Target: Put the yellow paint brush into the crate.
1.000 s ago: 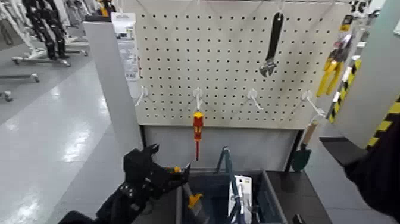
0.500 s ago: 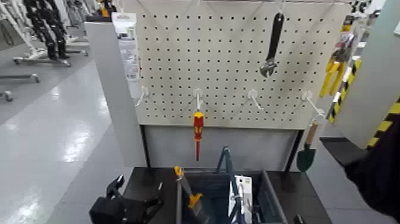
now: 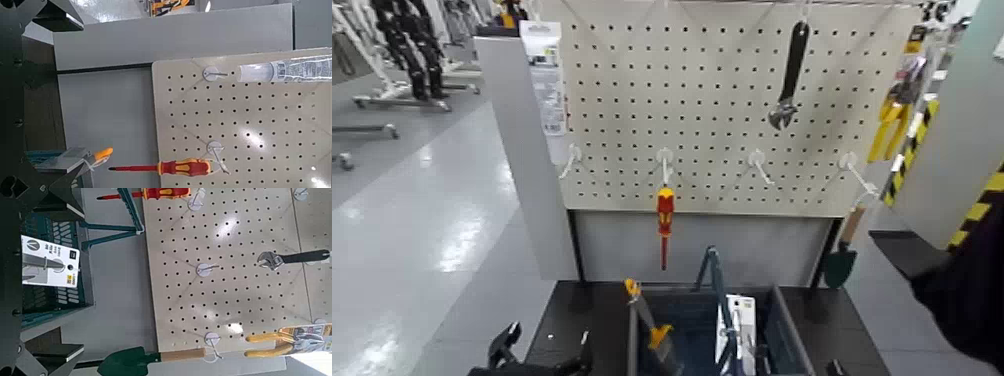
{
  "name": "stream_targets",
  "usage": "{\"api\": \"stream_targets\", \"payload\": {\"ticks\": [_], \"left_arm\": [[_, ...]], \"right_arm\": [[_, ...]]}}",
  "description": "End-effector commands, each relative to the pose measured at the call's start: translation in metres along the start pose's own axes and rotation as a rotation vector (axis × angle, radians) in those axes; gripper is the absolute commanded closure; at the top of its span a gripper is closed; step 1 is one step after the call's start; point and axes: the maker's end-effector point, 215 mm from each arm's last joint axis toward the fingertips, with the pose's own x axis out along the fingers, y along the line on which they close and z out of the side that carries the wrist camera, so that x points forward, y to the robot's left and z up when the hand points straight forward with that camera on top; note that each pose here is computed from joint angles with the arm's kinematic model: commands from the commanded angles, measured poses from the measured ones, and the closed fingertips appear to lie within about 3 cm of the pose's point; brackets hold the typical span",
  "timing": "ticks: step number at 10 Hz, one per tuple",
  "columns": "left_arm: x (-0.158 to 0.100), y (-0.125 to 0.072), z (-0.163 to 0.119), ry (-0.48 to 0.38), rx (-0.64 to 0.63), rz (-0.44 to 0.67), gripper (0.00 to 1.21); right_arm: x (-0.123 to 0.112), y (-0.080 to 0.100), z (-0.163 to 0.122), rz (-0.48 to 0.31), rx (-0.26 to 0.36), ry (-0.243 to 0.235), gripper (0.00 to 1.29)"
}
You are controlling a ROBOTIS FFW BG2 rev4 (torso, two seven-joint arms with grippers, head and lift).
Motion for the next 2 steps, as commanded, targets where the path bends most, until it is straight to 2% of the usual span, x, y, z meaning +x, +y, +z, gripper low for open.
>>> {"api": "stream_targets", "payload": {"ticks": [1, 2], "left_arm": [[-0.0014, -0.0016, -0.0008, -0.002, -0.007, -0.004, 0.11], [-0.001, -0.0022, -0.0006, -0.003, -0.009, -0.005, 0.11]], "right_arm": [[0.0015, 0.0003, -0.0016, 0.003, -0.007, 0.011, 0.13], [0.0017, 0.0002, -0.0019, 0.001, -0.007, 0.012, 0.13]]}}
